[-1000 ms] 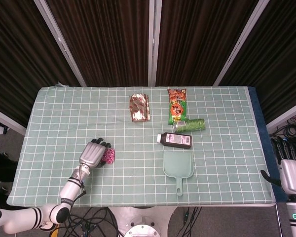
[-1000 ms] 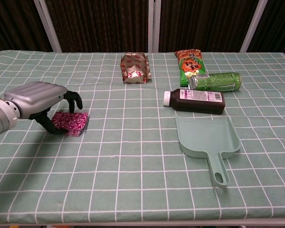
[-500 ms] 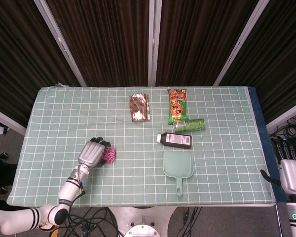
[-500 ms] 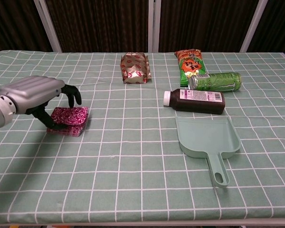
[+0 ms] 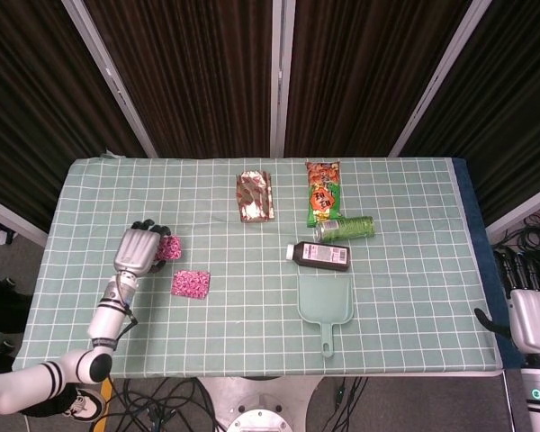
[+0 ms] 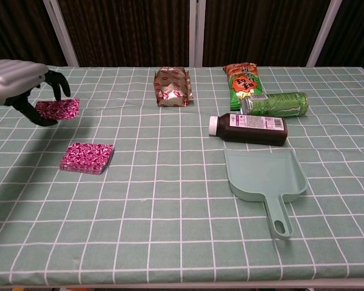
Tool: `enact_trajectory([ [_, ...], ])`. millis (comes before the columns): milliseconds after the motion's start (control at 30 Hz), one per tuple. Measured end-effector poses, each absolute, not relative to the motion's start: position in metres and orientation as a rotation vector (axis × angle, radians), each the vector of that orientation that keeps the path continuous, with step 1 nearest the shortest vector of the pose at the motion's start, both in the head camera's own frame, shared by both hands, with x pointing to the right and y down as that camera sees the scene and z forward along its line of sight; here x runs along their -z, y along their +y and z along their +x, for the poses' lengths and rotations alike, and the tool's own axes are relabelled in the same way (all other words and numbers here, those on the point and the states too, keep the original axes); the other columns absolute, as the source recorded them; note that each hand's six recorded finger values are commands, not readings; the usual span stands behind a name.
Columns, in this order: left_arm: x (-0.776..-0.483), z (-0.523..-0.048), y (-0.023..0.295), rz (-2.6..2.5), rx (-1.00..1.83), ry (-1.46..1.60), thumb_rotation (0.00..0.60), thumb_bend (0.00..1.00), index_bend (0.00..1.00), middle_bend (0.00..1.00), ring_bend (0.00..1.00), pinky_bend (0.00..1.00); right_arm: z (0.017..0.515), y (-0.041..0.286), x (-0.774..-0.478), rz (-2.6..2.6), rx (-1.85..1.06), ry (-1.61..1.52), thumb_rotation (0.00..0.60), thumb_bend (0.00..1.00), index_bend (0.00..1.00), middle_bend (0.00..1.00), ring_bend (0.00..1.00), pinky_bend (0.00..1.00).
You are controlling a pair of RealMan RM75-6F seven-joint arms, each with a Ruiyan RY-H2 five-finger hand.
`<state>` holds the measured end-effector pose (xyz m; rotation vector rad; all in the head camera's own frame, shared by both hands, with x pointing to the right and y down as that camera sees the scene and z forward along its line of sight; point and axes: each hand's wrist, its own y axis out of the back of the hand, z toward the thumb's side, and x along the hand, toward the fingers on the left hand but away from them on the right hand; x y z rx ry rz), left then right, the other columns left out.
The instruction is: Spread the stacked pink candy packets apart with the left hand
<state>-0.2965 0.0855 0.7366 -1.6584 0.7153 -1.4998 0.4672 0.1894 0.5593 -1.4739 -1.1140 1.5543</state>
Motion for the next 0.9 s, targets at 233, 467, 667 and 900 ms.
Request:
enact_trajectory([
  [233, -0.742, -0.318, 0.077, -1.678, 1.531, 0.782, 0.600, 0.21, 0.16, 0.14, 0.02, 0.22, 0.466, 0.189, -0.559, -1.470, -1.557, -1.111, 0.600, 0.10, 0.00, 0.00, 0.00, 0.00],
  [467, -0.741, -0.308, 0.084, -1.754, 1.498, 0.765, 0.600, 0.19, 0.16, 0.14, 0.01, 0.21, 0.465, 0.189, -0.560, -1.473, -1.557, -1.107, 0.600, 0.10, 0.00, 0.00, 0.00, 0.00],
  [667, -0.732, -0.285, 0.100, -1.859, 1.453, 0.701, 0.600, 0.16, 0.16, 0.17, 0.01, 0.20, 0.466, 0.190, -0.563, -1.480, -1.561, -1.108, 0.600, 0.10, 0.00, 0.00, 0.00, 0.00],
  [900, -0.728, -0.262, 0.136, -1.952, 1.438, 0.535, 0.600, 0.16, 0.16, 0.18, 0.01, 0.20, 0.467, 0.190, -0.563, -1.485, -1.557, -1.118, 0.600, 0.10, 0.00, 0.00, 0.00, 0.00],
])
